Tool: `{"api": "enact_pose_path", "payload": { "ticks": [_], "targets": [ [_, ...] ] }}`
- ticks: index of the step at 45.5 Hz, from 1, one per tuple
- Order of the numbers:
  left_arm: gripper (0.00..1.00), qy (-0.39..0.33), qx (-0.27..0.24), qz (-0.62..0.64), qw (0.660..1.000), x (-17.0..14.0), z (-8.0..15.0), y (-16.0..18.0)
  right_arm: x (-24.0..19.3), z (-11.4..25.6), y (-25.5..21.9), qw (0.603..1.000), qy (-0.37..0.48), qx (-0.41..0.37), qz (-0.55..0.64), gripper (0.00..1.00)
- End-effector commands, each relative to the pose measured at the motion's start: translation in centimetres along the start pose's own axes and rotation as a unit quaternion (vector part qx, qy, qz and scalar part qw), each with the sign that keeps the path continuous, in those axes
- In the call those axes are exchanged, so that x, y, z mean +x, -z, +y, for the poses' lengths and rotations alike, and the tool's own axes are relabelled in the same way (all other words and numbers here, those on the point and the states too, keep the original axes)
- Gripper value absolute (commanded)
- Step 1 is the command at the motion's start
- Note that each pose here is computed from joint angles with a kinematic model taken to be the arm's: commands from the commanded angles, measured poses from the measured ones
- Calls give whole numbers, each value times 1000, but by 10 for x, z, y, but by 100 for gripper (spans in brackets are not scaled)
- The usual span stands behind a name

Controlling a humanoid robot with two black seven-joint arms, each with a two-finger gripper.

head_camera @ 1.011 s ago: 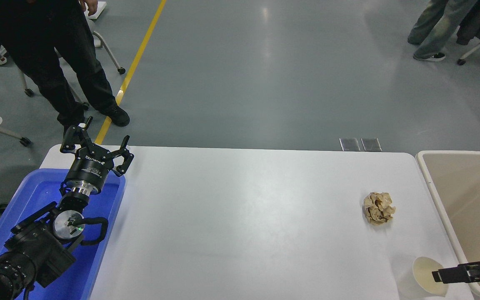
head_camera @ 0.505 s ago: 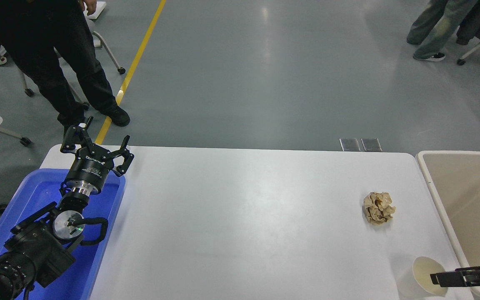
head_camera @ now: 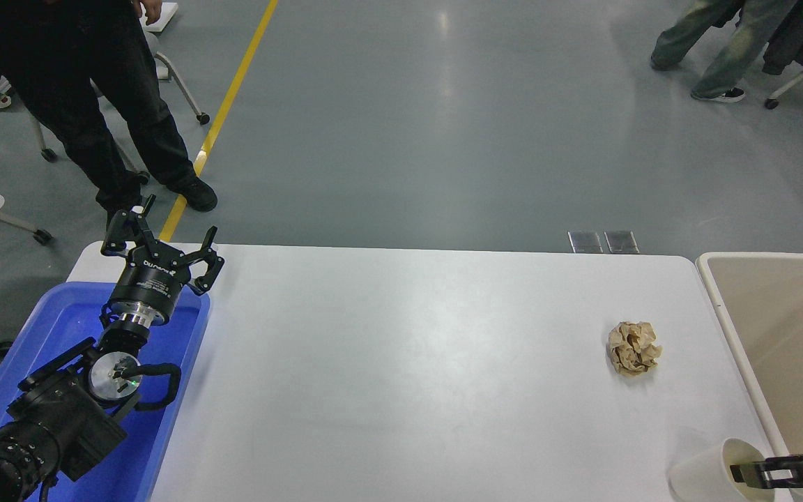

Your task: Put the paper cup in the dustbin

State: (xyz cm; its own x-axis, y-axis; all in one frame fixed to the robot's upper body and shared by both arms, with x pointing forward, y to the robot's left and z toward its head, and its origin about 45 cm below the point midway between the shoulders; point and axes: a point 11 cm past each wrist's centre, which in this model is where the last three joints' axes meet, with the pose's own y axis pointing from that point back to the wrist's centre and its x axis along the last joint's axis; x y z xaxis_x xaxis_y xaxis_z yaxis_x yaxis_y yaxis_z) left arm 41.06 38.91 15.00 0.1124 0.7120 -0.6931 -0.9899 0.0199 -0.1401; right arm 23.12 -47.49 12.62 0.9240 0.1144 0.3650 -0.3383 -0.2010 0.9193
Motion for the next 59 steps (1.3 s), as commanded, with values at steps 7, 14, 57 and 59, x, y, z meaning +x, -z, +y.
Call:
{"api": "enact_pose_path", "payload": {
  "ticks": [7, 14, 57, 59],
  "targets": [
    [100, 0, 0, 0, 1000, 0, 0, 0, 3, 20, -7, 1000, -14, 1, -13, 0],
    [100, 1, 0, 1, 1000, 0, 0, 0, 4, 37, -4, 1000, -20, 9, -18, 0],
    [100, 3, 0, 1, 1000, 0, 0, -1, 120, 236, -1, 990, -122, -25, -59, 0],
    [100, 3, 0, 1, 1000, 0, 0, -1, 121, 240, -2, 990, -127, -29, -56, 0]
  ]
}}
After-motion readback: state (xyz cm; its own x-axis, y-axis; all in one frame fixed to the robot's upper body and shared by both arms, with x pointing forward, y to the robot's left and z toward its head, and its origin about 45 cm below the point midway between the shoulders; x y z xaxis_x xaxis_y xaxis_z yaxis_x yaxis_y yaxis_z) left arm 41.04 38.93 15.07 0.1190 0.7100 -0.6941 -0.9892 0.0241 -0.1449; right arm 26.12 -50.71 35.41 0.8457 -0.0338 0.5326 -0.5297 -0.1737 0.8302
